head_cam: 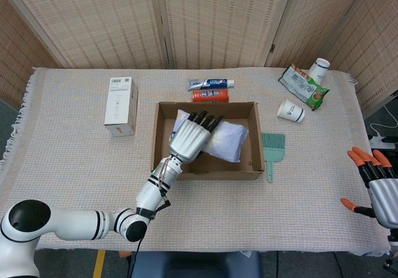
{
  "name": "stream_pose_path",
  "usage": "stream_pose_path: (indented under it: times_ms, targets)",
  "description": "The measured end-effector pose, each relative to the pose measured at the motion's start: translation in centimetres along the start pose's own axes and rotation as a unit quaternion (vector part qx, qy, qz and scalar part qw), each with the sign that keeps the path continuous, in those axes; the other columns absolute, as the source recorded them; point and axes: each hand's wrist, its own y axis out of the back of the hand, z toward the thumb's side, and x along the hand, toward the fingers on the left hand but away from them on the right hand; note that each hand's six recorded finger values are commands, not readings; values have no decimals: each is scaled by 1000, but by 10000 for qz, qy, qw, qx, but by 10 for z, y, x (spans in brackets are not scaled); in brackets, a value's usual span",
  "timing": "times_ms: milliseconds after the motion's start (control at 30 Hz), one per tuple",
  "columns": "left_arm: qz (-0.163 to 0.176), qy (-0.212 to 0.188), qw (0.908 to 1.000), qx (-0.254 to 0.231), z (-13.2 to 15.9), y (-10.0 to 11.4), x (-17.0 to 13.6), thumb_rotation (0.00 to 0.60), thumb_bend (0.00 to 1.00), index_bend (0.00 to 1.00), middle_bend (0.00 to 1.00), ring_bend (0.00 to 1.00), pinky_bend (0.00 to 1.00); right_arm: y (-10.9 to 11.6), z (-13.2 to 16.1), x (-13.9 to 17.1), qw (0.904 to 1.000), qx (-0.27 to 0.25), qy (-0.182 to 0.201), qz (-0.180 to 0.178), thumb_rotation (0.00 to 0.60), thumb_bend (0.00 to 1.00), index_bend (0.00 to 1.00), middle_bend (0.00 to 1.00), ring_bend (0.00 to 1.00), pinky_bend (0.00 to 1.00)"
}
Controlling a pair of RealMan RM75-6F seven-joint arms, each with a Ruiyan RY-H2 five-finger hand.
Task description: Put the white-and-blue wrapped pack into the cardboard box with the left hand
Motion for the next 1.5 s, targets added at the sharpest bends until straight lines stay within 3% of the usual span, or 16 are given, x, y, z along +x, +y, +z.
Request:
stream_pose_path:
  times_ms: [200,433,667,867,967,1100,1300,1500]
  targets:
    - [324,124,9994,-38,-11,9,-5,600,181,0,0,0,97,-1,2,1,10000,4,33,12,600,0,56,30,0,0]
    - [347,243,9990,-114,-27,13,-19,600,183,0,0,0,97,-3,4,3,10000,4,73,53,600,0,56,30,0,0]
    - [356,535,9968,-485,-74,23,-58,600,185,0,0,0,120,-7,7,3,9998,69,146,94,600,0,56,30,0,0]
    - [733,1057,9885,-795,-146,37,-121,600,186,0,0,0,126,-20,17,6,9983,140,426,364,600,0,56,30,0,0]
    - [790,1367,9855,-619,-183,39,-165,600,184,0,0,0,127,-30,25,11,9962,139,610,605,600,0,55,30,0,0]
    - [730,1718,9819,-320,-218,36,-218,600,184,0,0,0,133,-32,28,12,9957,236,663,597,600,0,55,30,0,0]
    - [440,2067,9774,22,-243,19,-269,600,185,0,0,0,138,-34,29,13,9959,313,671,518,600,0,55,30,0,0]
    - [141,2295,9732,-76,-250,4,-290,600,184,0,0,0,147,-25,25,12,9972,380,578,268,600,0,55,30,0,0]
